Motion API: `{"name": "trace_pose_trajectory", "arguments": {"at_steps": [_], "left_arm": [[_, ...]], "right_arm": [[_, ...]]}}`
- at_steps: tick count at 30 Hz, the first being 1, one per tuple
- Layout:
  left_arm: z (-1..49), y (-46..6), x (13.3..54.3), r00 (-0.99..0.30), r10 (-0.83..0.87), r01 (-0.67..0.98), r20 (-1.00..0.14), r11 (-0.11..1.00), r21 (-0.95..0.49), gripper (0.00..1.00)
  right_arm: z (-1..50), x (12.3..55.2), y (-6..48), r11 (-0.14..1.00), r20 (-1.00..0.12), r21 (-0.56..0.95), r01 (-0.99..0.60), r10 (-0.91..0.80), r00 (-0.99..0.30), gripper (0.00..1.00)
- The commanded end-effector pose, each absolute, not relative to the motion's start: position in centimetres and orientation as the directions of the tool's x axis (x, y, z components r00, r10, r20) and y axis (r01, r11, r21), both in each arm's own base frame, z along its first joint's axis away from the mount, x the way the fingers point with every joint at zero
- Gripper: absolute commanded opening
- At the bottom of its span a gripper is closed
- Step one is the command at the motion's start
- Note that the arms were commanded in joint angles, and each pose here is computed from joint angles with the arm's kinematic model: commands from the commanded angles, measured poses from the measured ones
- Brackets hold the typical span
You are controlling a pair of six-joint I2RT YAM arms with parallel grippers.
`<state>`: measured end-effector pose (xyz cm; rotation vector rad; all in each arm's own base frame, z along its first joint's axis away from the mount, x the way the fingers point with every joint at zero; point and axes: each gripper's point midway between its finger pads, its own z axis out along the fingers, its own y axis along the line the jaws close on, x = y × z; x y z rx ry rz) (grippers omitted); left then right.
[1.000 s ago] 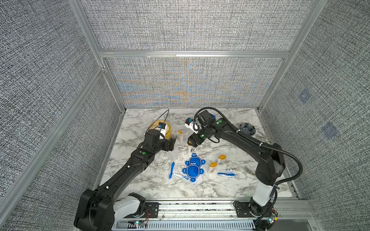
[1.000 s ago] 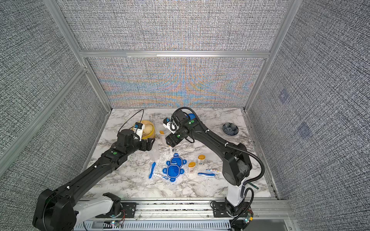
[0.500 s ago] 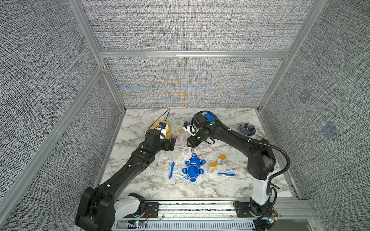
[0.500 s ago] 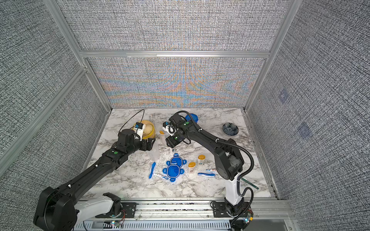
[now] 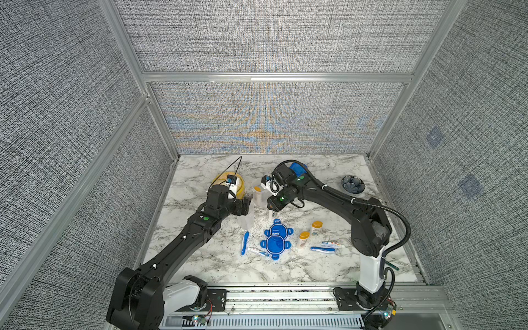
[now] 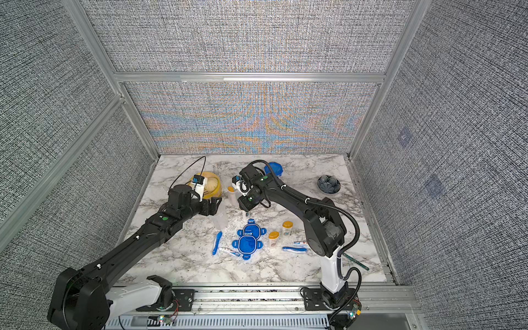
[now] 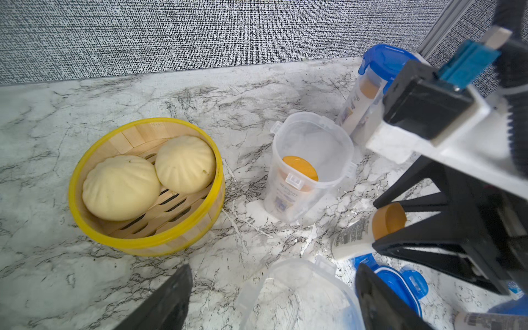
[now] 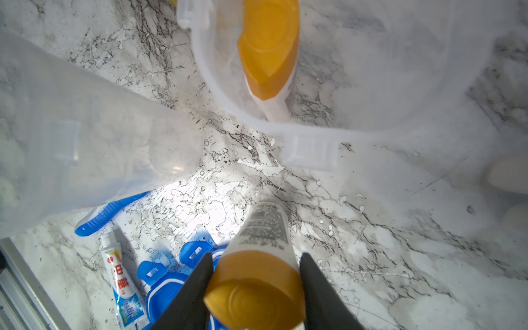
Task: Pack away toiletry kits
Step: Pick up the toiletry item from the center of the board, then place the toiletry item into the container.
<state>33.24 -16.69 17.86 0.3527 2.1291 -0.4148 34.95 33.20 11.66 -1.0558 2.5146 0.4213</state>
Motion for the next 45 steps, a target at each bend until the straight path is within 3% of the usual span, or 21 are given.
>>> {"name": "trace_pose_trajectory", "arguments": {"at_steps": [1, 9, 18, 26, 33, 45], "left_arm": [[18.4, -16.6, 33.5, -0.525, 0.084, 0.397, -0.847, 0.905, -0.156, 0.88], [18.5, -16.6, 33.5, -0.525, 0.081, 0.394, -0.847, 0.905, -0.157, 0.88], [18.6, -16.8, 33.8, -0.526, 0.08, 0.395, -0.847, 0.904, -0.161, 0.88], [18.5, -16.6, 33.9, -0.525, 0.083, 0.388, -0.847, 0.909, -0.152, 0.88], [18.6, -16.4, 33.9, -0.52, 0.094, 0.386, -0.849, 0.913, -0.136, 0.88], [18.2, -16.3, 34.1, -0.527, 0.109, 0.383, -0.843, 0.916, -0.121, 0.88]], "right_arm": [[11.8, 35.1, 33.2, 0.681, -0.455, 0.108, -0.724, -0.613, -0.645, 0.42], [14.9, 34.6, 32.6, 0.675, -0.495, 0.091, -0.733, -0.607, -0.621, 0.4], [22.1, 33.5, 31.6, 0.649, -0.612, 0.048, -0.76, -0.582, -0.535, 0.4], [28.0, 36.6, 33.1, 0.616, -0.713, 0.001, -0.788, -0.552, -0.433, 0.4], [28.1, 40.0, 35.4, 0.6, -0.714, 0.005, -0.8, -0.559, -0.423, 0.38], [25.1, 41.6, 35.4, 0.622, -0.661, -0.001, -0.783, -0.588, -0.466, 0.38]]}}
